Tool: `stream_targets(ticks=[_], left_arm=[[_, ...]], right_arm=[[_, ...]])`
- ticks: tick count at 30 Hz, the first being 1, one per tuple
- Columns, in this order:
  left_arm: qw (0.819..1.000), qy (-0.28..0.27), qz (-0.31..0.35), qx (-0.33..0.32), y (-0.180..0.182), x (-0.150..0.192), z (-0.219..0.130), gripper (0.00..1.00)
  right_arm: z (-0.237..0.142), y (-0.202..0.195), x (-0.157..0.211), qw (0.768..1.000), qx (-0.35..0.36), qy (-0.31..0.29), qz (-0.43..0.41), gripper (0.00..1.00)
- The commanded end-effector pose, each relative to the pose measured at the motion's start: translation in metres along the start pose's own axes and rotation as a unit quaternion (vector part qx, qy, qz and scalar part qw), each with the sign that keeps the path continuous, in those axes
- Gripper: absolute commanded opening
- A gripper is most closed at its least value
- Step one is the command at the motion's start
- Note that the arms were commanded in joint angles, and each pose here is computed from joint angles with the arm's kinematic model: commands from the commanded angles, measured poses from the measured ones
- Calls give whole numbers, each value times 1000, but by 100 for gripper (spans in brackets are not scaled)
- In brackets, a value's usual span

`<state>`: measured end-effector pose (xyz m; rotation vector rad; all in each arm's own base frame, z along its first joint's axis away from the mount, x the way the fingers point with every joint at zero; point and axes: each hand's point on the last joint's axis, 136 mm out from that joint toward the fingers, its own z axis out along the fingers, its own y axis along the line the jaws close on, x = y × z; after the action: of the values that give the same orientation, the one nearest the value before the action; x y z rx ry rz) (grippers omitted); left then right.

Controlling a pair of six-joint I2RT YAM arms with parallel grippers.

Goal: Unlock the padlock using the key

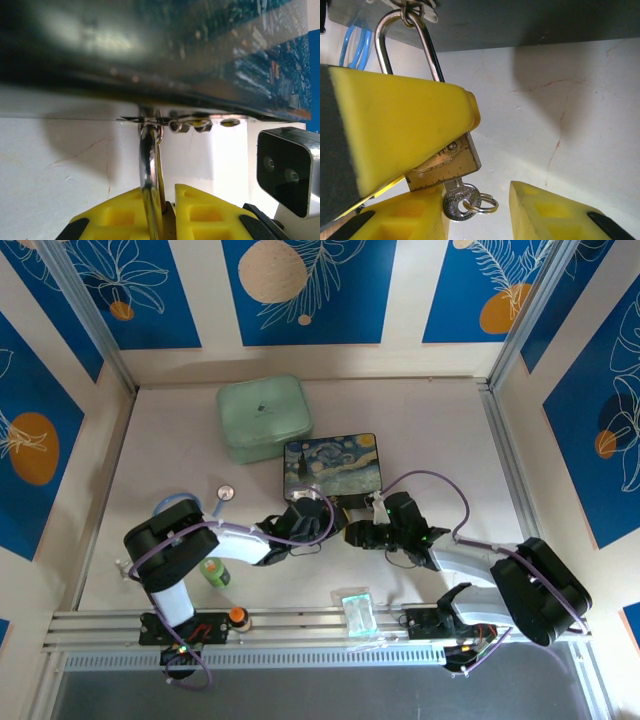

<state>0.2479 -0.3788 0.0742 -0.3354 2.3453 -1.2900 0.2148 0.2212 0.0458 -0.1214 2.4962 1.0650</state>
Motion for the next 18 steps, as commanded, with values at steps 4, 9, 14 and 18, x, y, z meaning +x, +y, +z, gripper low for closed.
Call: stream_targets(ticks=[4,9,14,18], left_arm=[[998,44,-8,-33,19,20,-3,0],[998,44,-8,-39,22,20,0,0],[998,46,-11,-38,23,21,2,0],[998,45,-9,-40,23,21,1,0]], right_arm=[[-8,-46,-6,992,104,-44,51,40],[-13,-44,-5,992,107,-55,44,45],[-17,-44,-5,991,113,-57,40,47],[-15,-48,-2,991,120,-51,42,47]])
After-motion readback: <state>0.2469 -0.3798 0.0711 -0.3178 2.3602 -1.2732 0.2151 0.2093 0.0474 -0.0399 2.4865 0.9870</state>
